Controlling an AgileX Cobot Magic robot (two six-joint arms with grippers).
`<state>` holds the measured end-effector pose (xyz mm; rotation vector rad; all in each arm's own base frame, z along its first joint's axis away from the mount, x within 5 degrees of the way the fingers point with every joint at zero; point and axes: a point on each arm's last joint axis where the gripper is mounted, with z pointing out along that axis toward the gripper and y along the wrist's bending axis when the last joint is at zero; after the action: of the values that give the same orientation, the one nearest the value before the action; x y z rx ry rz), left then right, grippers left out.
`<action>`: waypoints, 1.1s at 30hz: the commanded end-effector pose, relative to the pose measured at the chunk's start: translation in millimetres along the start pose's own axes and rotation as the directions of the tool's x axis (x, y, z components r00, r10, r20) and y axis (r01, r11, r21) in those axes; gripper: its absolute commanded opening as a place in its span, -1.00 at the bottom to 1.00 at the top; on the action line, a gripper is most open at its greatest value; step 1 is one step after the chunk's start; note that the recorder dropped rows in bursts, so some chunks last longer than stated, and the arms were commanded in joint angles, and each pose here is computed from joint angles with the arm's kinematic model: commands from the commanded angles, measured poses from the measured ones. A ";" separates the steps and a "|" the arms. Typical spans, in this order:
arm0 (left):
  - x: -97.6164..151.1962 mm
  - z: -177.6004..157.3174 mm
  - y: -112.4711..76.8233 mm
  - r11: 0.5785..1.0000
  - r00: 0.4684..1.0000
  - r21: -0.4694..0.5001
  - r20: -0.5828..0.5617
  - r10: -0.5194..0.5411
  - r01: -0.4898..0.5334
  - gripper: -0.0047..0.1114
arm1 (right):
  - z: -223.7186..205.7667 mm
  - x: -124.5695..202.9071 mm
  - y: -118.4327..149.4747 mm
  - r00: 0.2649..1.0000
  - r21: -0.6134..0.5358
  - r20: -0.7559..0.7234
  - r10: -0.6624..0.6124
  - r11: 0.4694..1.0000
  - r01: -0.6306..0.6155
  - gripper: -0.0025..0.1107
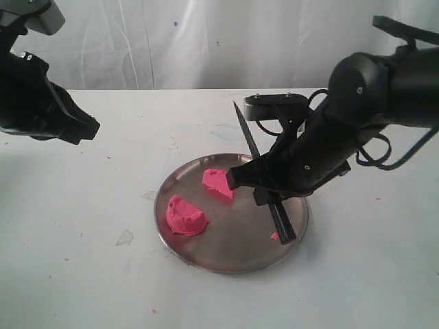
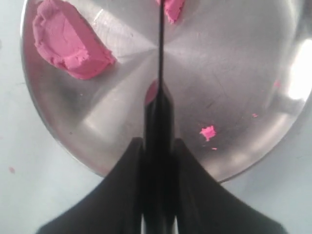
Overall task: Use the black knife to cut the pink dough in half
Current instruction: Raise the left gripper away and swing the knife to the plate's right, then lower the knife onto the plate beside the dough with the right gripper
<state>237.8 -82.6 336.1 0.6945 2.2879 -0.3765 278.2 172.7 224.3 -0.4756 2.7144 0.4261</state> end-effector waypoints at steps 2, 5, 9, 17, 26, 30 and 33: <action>7.8 -13.5 -12.1 0.998 0.997 0.044 0.055 -0.055 0.053 -0.92 | -2.2 11.0 -6.0 0.974 -0.099 0.133 0.185 0.980 -0.173 -0.96; 10.4 -20.4 -17.7 0.995 0.994 0.070 0.081 -0.078 0.073 -0.92 | 1.7 22.9 -8.9 0.938 -0.145 0.162 0.307 0.947 -0.285 -0.96; 16.1 -25.0 -23.4 0.990 0.989 0.100 0.098 -0.109 0.100 -0.92 | 8.5 37.8 -11.5 0.909 -0.187 0.174 0.378 0.919 -0.346 -0.96; 17.8 -26.9 -26.2 0.988 0.990 0.121 0.087 -0.111 0.100 -0.92 | 5.9 45.0 -6.7 0.912 -0.263 0.189 0.363 0.914 -0.309 -0.96; 17.7 -26.9 -26.1 0.988 0.990 0.119 0.089 -0.109 0.098 -0.92 | -20.6 40.3 -4.4 0.892 -0.275 0.300 0.337 0.926 -0.258 -0.96; 17.7 -26.9 -26.1 0.988 0.990 0.119 0.089 -0.109 0.098 -0.92 | -17.2 45.4 -20.3 0.872 -0.273 0.316 0.374 0.916 -0.294 -0.96; 17.6 -26.9 -26.0 0.988 0.990 0.118 0.090 -0.109 0.098 -0.92 | -17.1 49.5 -26.7 0.845 -0.381 0.328 0.422 0.878 -0.290 -0.96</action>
<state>201.4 -84.0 343.7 0.5995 2.2289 -0.5550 239.7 135.8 213.6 0.0276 2.3990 0.8530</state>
